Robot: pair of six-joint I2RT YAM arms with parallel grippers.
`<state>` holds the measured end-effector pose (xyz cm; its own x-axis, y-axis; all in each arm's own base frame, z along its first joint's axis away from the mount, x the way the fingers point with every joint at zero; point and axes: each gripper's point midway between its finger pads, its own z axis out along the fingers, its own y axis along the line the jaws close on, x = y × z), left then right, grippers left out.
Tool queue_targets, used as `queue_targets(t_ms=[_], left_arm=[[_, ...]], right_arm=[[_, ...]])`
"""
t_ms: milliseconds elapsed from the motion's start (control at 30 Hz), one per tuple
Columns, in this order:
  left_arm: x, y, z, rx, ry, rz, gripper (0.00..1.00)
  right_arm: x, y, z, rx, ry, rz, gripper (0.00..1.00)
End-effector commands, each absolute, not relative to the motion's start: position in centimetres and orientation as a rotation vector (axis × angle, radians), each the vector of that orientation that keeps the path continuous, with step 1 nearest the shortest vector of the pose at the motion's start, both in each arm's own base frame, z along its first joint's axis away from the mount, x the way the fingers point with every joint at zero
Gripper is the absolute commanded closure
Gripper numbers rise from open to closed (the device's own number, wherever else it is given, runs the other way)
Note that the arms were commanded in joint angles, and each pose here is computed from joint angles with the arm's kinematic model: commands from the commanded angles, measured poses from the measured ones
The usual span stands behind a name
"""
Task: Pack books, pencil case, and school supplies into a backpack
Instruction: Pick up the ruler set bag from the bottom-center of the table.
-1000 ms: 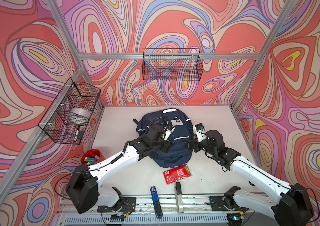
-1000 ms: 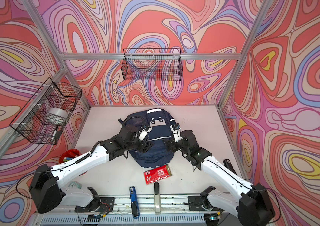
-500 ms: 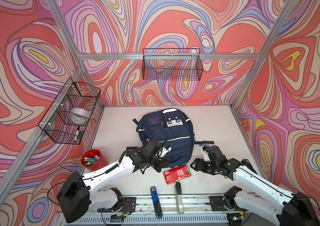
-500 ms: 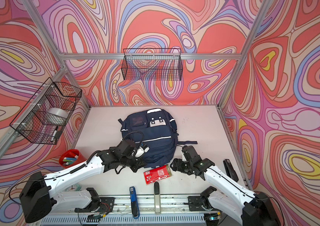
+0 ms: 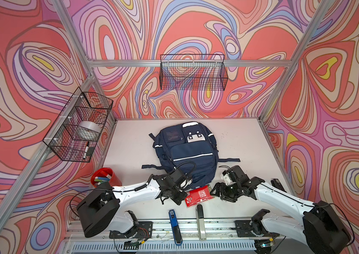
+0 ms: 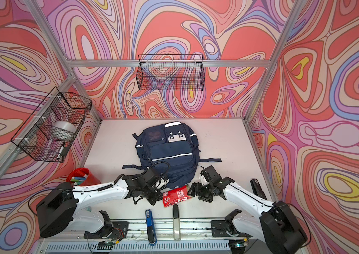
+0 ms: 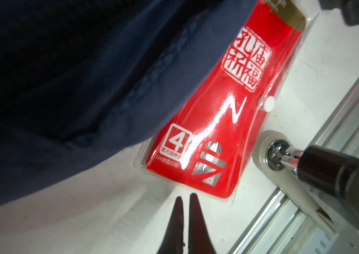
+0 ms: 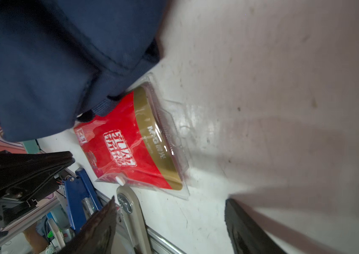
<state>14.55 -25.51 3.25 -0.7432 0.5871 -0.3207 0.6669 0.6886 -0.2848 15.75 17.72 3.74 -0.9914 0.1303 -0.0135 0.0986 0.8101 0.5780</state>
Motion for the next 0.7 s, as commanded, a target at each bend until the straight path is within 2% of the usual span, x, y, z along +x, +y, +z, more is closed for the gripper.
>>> queue_targets(t_ms=[0,267,667], left_arm=[[14.0,-26.0,2.2,1.077,2.680,-0.581,1.00],[14.5,-27.7,0.9,1.068,2.680,-0.492,1.00],[17.1,-35.7,1.5,1.096,2.595,-0.632,1.00]], right_arm=[[15.5,18.0,4.1,0.208,2.918,0.984,0.20],[15.1,17.1,3.8,0.278,2.917,0.938,0.20],[15.6,13.7,2.2,0.511,2.809,0.748,0.18]])
